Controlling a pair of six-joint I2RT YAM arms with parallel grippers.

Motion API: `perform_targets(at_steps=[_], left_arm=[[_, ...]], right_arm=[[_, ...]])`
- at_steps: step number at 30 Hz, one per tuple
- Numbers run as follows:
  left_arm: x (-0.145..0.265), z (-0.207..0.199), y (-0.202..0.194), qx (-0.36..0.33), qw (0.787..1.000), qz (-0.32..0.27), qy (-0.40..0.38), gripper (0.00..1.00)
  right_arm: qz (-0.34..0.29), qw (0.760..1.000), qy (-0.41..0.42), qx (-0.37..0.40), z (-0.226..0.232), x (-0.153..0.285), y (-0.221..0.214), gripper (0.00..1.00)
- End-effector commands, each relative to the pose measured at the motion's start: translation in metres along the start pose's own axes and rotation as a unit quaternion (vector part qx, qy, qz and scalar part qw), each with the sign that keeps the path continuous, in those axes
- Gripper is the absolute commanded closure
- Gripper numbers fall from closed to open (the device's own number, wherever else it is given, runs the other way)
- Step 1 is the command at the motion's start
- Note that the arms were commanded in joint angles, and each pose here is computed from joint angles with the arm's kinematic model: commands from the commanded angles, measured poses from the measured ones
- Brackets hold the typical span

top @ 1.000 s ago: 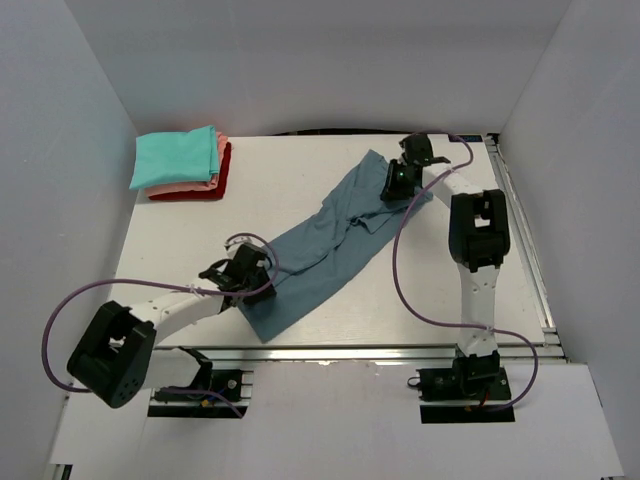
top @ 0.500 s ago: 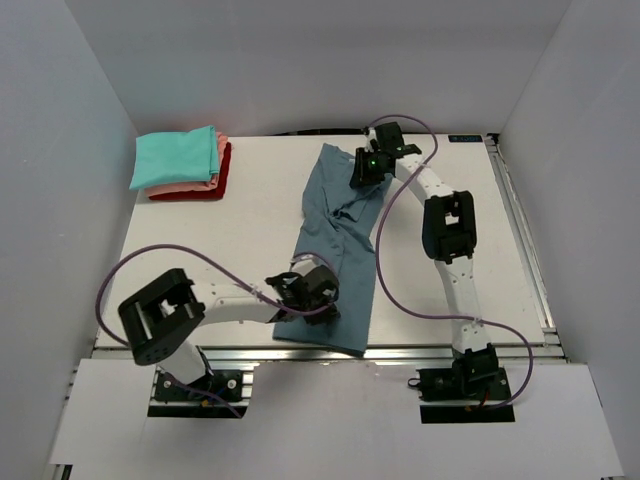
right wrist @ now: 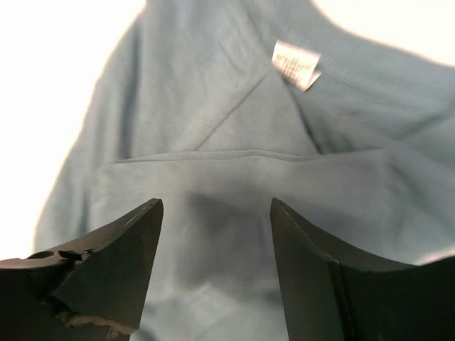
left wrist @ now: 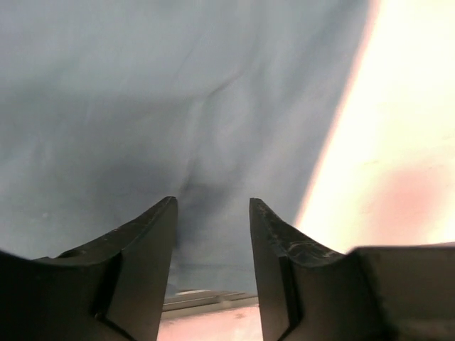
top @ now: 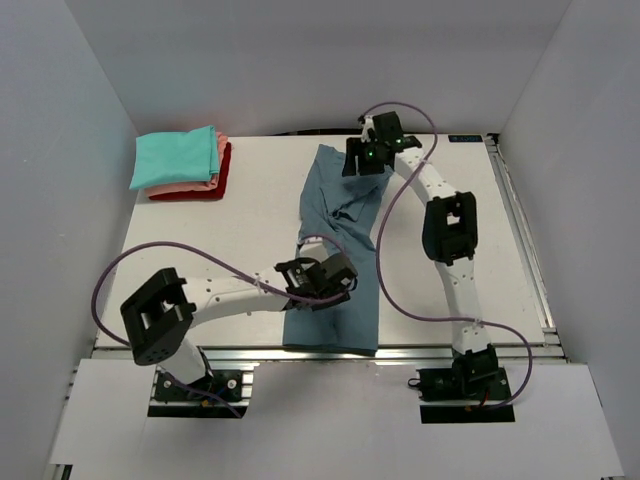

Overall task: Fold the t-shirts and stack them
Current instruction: Rotate the tshirt 90 degrees

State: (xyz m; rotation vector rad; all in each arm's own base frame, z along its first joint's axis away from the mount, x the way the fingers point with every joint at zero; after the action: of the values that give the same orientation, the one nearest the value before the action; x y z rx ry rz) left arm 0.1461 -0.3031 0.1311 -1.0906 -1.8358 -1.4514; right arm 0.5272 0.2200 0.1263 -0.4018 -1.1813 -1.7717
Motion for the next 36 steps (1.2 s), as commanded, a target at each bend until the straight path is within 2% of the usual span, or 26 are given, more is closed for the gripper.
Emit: perform_targets(at_steps=[1, 5, 6, 7, 8, 9, 10, 11, 12, 13, 14, 15, 16, 17, 18, 19, 20, 22, 26, 31, 36], left_arm=[[0.047, -0.006, 0.047, -0.017, 0.995, -0.093, 0.016, 0.42], [0.079, -0.014, 0.100, -0.004, 0.987, -0.160, 0.008, 0.41], [0.080, -0.001, 0.122, 0.002, 0.986, -0.168, 0.016, 0.41], [0.081, 0.006, 0.135, 0.008, 0.985, -0.174, 0.016, 0.41], [0.080, 0.009, 0.153, 0.014, 0.982, -0.188, 0.001, 0.41], [0.073, 0.030, 0.177, 0.016, 0.983, -0.183, -0.004, 0.41], [0.063, 0.037, 0.189, 0.013, 0.984, -0.176, -0.008, 0.41], [0.055, 0.043, 0.204, 0.013, 0.984, -0.178, -0.014, 0.42], [0.056, 0.050, 0.230, -0.002, 0.982, -0.185, -0.027, 0.42], [0.026, 0.053, 0.237, -0.017, 0.987, -0.157, -0.010, 0.42], [0.016, 0.053, 0.249, -0.029, 0.988, -0.151, -0.011, 0.42], [0.021, 0.044, 0.276, -0.053, 0.984, -0.165, -0.040, 0.42], [0.008, 0.042, 0.283, -0.063, 0.986, -0.150, -0.040, 0.42], [-0.031, 0.041, 0.282, -0.077, 0.990, -0.115, -0.037, 0.42], [-0.029, 0.031, 0.304, -0.091, 0.985, -0.134, -0.056, 0.42], [-0.040, 0.029, 0.307, -0.096, 0.986, -0.123, -0.059, 0.42], [-0.072, 0.030, 0.304, -0.100, 0.989, -0.100, -0.054, 0.42], [-0.082, 0.021, 0.318, -0.104, 0.983, -0.110, -0.106, 0.44], [-0.139, 0.029, 0.315, -0.087, 0.983, -0.071, -0.143, 0.46], [-0.171, 0.028, 0.313, -0.078, 0.979, -0.073, -0.173, 0.48], [-0.189, 0.034, 0.309, -0.056, 0.978, -0.085, -0.181, 0.56]], right_arm=[[-0.155, 0.987, 0.021, 0.047, 0.050, 0.116, 0.079, 0.30], [-0.192, 0.981, -0.012, 0.032, 0.047, 0.188, 0.081, 0.27], [-0.217, 0.975, -0.029, 0.026, 0.047, 0.224, 0.081, 0.28], [-0.211, 0.977, -0.035, 0.017, 0.043, 0.231, 0.071, 0.28], [-0.173, 0.984, -0.053, 0.001, 0.025, 0.223, 0.044, 0.28], [-0.189, 0.980, -0.058, 0.000, 0.028, 0.249, 0.035, 0.30], [-0.182, 0.981, -0.064, -0.007, 0.025, 0.252, 0.021, 0.31], [-0.143, 0.986, -0.077, -0.022, 0.010, 0.241, -0.013, 0.31], [-0.164, 0.985, -0.055, -0.018, 0.020, 0.261, -0.022, 0.31], [-0.159, 0.985, -0.053, -0.032, 0.018, 0.263, -0.035, 0.33], [-0.127, 0.989, -0.055, -0.046, 0.009, 0.254, -0.063, 0.37], [-0.132, 0.990, -0.024, -0.041, 0.018, 0.267, -0.073, 0.43], [-0.124, 0.991, -0.016, -0.042, 0.017, 0.266, -0.085, 0.44], [-0.116, 0.992, -0.006, -0.042, 0.019, 0.266, -0.096, 0.47], [-0.099, 0.994, 0.008, -0.035, 0.021, 0.265, -0.117, 0.52], [-0.093, 0.995, 0.005, -0.033, 0.021, 0.264, -0.125, 0.61], [-0.087, 0.996, 0.005, -0.031, 0.022, 0.264, -0.134, 0.71], [-0.062, 0.998, 0.016, -0.027, 0.024, 0.262, -0.158, 0.99], [-0.037, 0.998, 0.035, -0.027, 0.028, 0.261, -0.188, 1.00], [-0.002, 0.999, 0.051, -0.018, 0.035, 0.253, -0.212, 1.00], [0.021, 0.998, 0.064, -0.011, 0.042, 0.239, -0.230, 1.00]])
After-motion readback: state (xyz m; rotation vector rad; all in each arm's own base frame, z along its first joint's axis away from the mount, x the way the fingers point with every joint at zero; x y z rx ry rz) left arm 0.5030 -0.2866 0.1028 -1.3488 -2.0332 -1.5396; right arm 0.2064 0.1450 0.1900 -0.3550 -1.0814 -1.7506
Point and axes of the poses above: each gripper's point midway between its finger pads, its own x axis back along the fingers, its own z axis along the line the jaws close on, y = z × x, the point moved 8 cm from there along x, back along the fingers, and after that the axes turned 14 degrees about -x, right-handed, at the moved point
